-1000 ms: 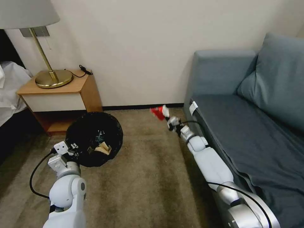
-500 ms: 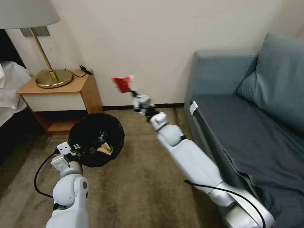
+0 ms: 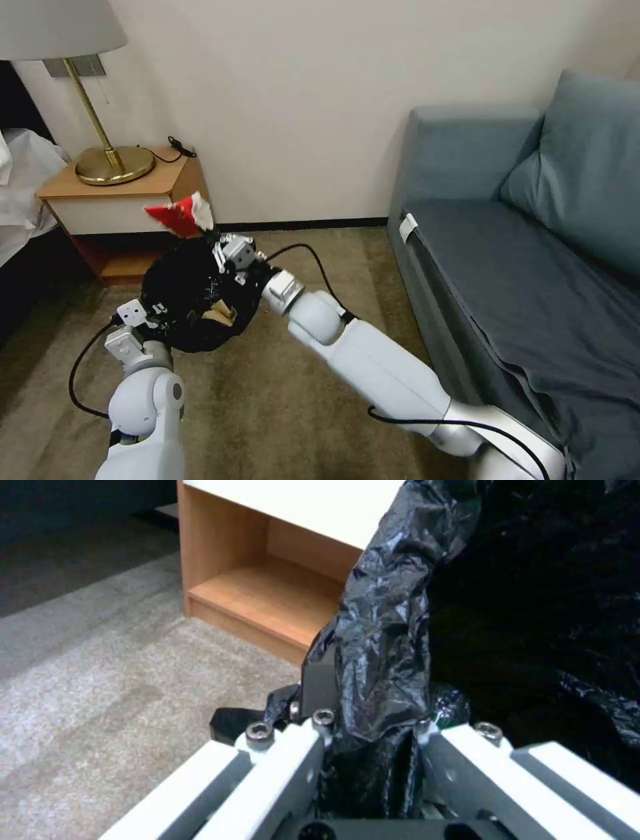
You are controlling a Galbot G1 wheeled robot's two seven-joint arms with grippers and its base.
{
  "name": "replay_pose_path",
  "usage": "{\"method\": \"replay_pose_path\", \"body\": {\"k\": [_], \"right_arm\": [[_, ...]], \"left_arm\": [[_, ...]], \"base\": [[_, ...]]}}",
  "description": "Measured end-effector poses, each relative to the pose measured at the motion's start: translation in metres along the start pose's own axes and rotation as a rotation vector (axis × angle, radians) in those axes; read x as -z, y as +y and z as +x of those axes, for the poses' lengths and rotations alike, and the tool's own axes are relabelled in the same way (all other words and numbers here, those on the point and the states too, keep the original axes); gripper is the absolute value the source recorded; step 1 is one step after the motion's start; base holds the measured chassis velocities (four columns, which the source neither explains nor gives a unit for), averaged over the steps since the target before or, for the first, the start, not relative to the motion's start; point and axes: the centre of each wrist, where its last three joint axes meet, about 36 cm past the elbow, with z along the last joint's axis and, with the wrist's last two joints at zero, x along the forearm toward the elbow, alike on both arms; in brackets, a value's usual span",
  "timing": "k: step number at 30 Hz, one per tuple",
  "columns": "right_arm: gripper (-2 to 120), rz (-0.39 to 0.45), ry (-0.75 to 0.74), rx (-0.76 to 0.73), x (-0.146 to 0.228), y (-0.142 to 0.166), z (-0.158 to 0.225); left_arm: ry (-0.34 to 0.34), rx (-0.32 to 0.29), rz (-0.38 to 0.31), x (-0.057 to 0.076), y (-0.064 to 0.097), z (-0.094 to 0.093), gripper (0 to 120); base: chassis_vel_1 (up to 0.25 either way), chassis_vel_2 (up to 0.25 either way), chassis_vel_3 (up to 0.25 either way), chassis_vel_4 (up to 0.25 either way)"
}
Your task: Pick up the trash bin, then pick up the garbage on the floor and place it into the trash bin.
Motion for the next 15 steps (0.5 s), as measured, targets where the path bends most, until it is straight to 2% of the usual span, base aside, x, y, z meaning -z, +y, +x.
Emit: {"method": "replay_pose_path", "body": {"k": [4, 15], "right_arm": [[0, -0.004, 0.015, 0.024, -0.006, 0.011, 0.009], [0, 0.037, 0.140, 0.072, -0.069, 0.029, 0.026]], "left_arm": [[0.004, -0.002, 0.006, -0.002, -0.002, 0.000, 2], [0.003, -0.011, 0.014, -0.003, -0.008, 0.000, 2]], "base": [[0.000, 0.000, 0.000, 0.000], [0.000, 0.000, 0.000, 0.000]]}}
